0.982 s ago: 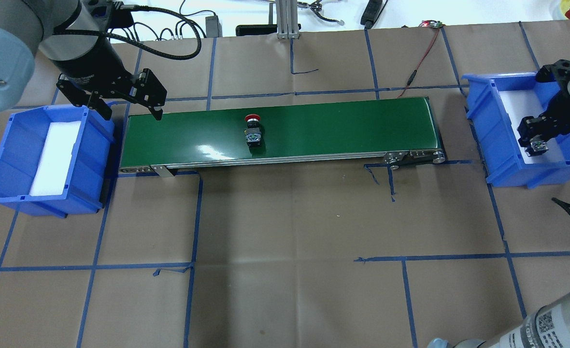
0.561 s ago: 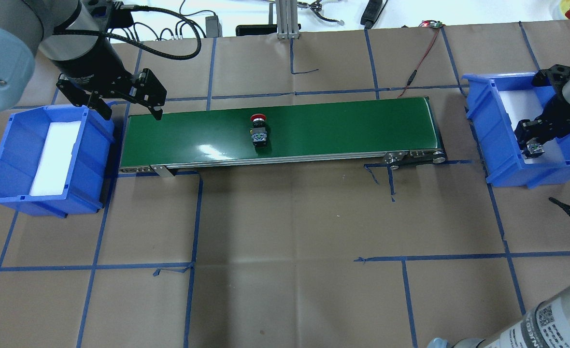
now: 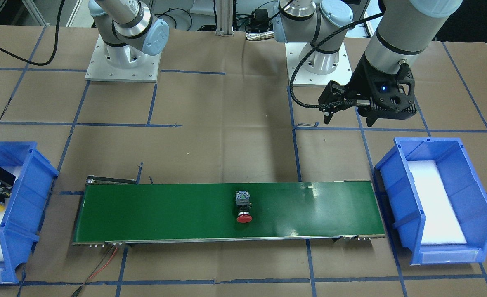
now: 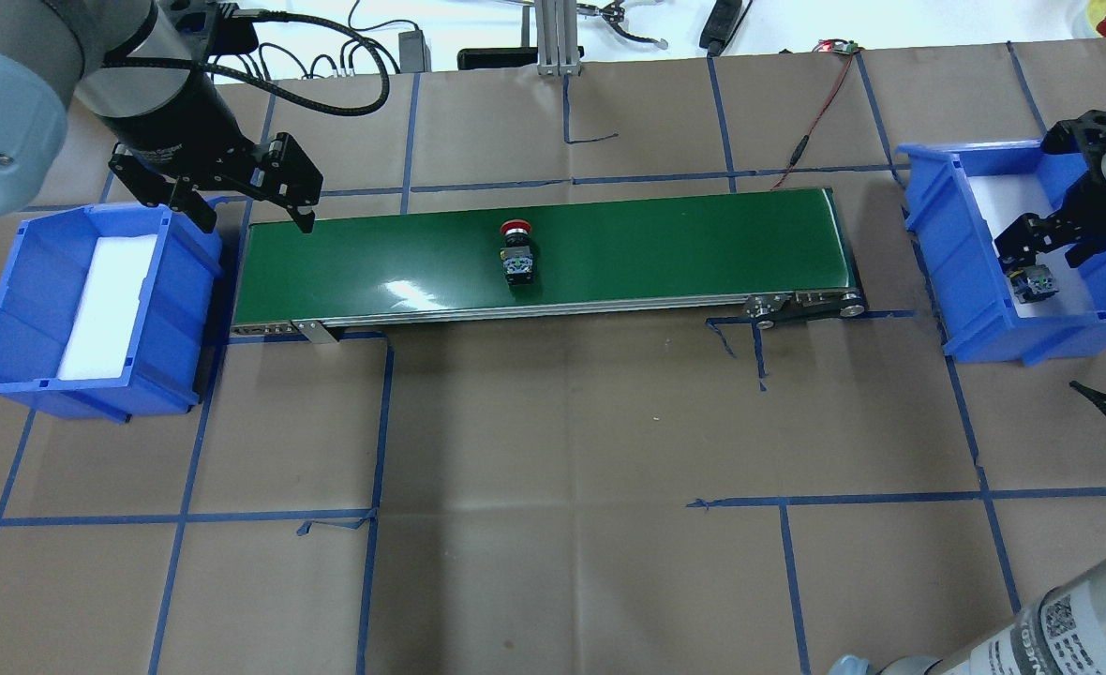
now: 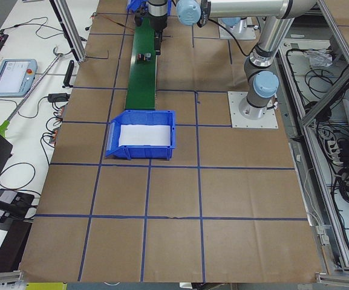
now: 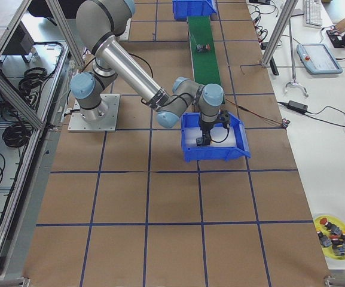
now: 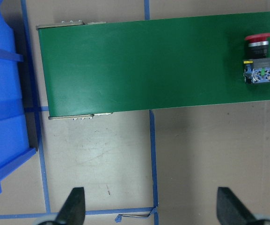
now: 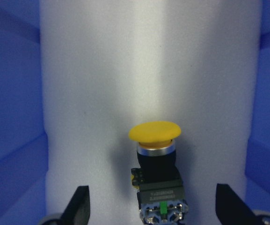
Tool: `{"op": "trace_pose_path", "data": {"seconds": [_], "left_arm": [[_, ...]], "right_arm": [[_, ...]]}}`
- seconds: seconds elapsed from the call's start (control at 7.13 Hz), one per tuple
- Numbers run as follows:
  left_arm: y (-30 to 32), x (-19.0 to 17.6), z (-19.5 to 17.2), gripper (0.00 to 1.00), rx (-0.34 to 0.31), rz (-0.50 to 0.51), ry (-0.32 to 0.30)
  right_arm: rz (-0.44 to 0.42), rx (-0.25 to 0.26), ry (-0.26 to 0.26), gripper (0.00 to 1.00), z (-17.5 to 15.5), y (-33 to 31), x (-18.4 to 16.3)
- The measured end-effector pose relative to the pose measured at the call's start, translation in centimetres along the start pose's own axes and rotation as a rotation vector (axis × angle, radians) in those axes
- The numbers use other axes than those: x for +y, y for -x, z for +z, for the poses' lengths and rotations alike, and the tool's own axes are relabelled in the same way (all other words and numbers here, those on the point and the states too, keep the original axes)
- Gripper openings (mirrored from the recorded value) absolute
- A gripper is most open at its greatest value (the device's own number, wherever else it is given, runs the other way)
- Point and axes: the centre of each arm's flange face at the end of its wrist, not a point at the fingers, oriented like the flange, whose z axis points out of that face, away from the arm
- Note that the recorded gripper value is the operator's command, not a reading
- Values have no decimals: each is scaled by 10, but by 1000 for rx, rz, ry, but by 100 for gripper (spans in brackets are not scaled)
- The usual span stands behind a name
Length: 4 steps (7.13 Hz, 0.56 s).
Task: Transport two buttons from left to right
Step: 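Release the yellow button in the bin and raise the right gripper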
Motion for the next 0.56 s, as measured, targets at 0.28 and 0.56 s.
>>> {"op": "trace_pose_path", "data": {"seconds": [0.28, 0.56], "left_arm": [[0, 0, 0, 99, 0, 0, 0], [0, 0, 0, 99, 0, 0, -1]], "right_arm": [[6, 34, -61, 99, -48, -2, -6], [45, 17, -158, 99, -123, 10, -11]]}}
